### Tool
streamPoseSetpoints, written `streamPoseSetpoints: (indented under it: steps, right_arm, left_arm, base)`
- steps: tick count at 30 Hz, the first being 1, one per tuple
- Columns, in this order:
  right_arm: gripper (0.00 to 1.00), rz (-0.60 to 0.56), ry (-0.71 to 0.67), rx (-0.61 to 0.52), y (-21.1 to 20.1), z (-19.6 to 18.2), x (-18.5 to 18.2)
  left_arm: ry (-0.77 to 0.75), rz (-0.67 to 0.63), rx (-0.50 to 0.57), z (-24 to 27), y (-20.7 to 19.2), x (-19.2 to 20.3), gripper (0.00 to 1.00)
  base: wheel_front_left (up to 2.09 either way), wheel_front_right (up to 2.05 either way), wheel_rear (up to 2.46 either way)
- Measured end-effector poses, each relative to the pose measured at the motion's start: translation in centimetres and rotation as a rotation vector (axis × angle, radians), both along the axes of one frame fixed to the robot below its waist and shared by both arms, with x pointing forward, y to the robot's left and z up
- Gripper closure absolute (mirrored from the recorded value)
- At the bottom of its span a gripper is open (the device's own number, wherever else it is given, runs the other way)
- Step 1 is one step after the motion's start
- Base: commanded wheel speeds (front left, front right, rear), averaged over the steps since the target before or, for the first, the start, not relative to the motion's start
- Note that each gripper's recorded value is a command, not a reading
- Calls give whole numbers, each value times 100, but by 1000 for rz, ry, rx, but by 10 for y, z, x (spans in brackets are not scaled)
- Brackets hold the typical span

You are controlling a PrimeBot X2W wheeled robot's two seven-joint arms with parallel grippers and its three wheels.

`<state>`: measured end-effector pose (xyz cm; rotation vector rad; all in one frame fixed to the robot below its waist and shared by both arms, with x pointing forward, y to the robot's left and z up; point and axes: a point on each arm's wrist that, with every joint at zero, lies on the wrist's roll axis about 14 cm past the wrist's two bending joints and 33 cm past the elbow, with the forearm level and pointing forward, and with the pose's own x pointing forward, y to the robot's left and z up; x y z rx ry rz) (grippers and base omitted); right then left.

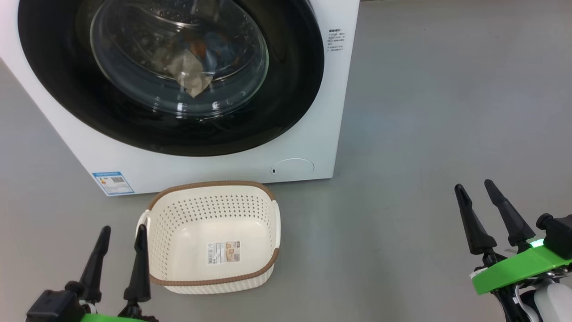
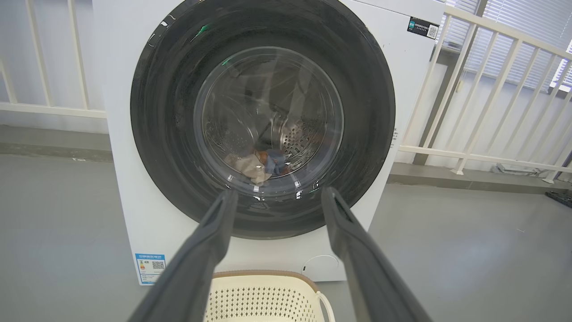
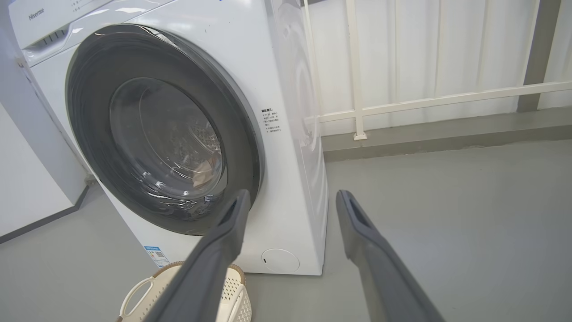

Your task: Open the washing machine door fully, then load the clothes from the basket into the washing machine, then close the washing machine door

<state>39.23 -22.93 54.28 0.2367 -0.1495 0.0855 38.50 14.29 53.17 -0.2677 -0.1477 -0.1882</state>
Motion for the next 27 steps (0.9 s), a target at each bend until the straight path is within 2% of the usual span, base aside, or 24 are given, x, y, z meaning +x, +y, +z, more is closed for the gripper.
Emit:
streamPoseSetpoints:
  steps: [27]
  right_arm:
    - [0,27,16,5,11,-6,7]
  left_arm:
    - [24,38,-4,-8,11,0,0]
  base:
    - [0,0,0]
